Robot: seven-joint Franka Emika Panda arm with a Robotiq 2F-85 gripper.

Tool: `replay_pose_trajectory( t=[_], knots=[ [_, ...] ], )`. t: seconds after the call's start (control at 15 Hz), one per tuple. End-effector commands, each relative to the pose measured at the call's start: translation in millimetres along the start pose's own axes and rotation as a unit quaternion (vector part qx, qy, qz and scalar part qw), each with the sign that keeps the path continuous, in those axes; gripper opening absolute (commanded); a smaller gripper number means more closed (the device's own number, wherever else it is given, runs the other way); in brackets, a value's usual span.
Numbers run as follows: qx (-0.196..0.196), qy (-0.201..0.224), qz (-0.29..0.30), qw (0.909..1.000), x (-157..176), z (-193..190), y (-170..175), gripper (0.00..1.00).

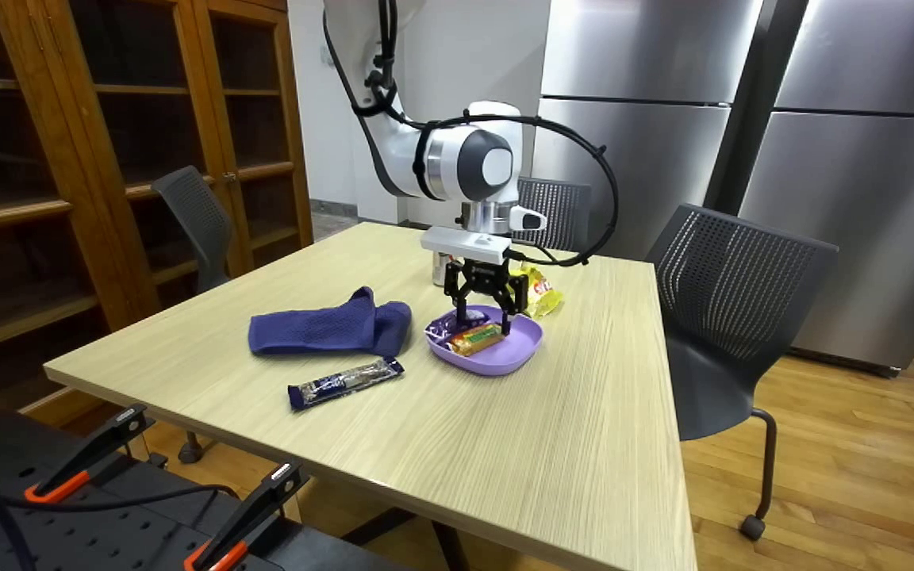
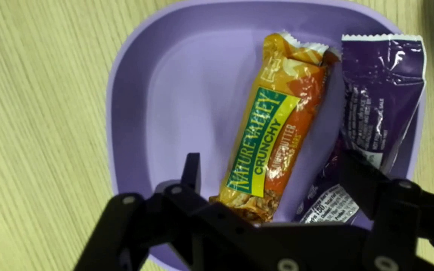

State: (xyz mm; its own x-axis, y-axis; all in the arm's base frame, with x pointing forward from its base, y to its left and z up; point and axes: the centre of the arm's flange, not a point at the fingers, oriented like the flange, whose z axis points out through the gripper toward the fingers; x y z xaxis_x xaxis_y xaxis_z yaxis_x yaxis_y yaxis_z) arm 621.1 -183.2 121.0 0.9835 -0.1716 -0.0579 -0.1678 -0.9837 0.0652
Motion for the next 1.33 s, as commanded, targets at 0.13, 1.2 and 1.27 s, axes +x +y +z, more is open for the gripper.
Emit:
replay_pose_trajectory(
  t=[0.13,1.2,1.27],
  knots=[
    [0.002,0.005,0.015,0.9999,-2.4,-15.1,4.6,1.00],
    [0.014,0.012,0.043,0.9989,-42.1,-49.5,2.6,1.00],
    [0.019,0.010,0.049,0.9985,-47.8,-51.8,1.3,1.00]
  ],
)
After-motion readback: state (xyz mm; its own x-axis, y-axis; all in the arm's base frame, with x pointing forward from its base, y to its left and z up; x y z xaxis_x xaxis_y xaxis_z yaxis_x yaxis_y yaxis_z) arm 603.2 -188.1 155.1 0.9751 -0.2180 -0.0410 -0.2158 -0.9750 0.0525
